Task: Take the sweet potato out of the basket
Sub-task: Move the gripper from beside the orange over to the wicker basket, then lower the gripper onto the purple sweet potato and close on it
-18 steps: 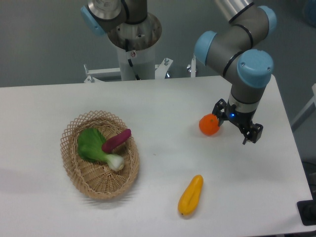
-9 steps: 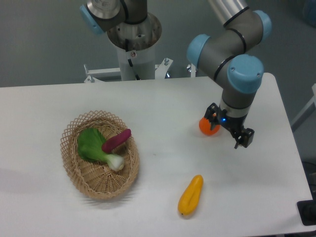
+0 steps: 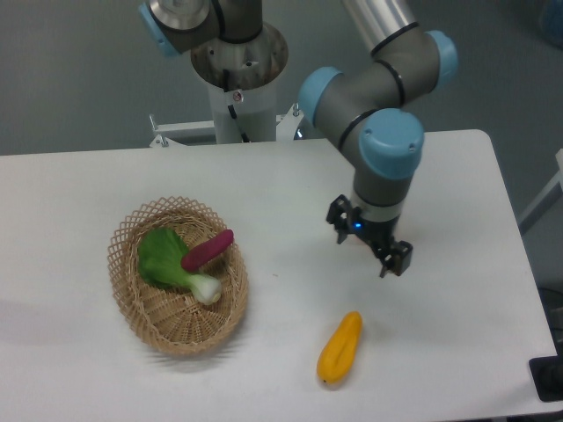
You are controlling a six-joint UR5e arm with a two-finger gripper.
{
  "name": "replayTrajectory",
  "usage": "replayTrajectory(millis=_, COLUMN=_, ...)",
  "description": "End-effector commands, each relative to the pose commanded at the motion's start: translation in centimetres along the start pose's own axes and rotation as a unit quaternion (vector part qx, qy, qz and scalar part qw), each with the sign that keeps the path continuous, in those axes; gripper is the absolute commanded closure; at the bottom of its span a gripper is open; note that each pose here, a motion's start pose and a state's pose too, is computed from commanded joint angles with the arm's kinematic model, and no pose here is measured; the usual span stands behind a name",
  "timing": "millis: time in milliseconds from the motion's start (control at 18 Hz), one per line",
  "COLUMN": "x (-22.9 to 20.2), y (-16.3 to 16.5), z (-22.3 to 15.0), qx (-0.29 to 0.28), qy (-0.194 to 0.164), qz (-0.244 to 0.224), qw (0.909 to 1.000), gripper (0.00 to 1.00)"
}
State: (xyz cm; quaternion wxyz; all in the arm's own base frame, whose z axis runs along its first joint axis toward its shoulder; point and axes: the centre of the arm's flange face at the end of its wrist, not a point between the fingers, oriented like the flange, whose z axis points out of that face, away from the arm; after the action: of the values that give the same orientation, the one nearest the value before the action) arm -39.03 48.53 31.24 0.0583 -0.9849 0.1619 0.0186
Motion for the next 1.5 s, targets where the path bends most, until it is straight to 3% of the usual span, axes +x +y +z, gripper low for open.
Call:
replayTrajectory(millis=389, x=8.4, y=-5.1, z=1.8, qx=-0.008, qy=0.030, qz=0.022, qw=0.9993, gripper=0.00)
replayTrajectory(millis=611, x=11.6, y=-7.5, z=2.7, qx=-0.012, qy=0.039, qz=0.011, qw=0.9991, gripper=0.00)
replayTrajectory(millis=778, x=13.0, y=-8.8, z=3.0, qx=-0.015, qy=0.041, qz=-0.005, qw=0.9990, gripper=0.00)
replayTrajectory(millis=1389, x=16.5, y=-11.8, z=5.5, qx=-0.022, qy=0.059, qz=0.010, qw=0.9980, gripper=0.00)
replayTrajectory(millis=1500, x=16.4, y=-12.1, z=6.0, qx=-0.013, qy=0.054, qz=0.010, qw=0.9984, gripper=0.06)
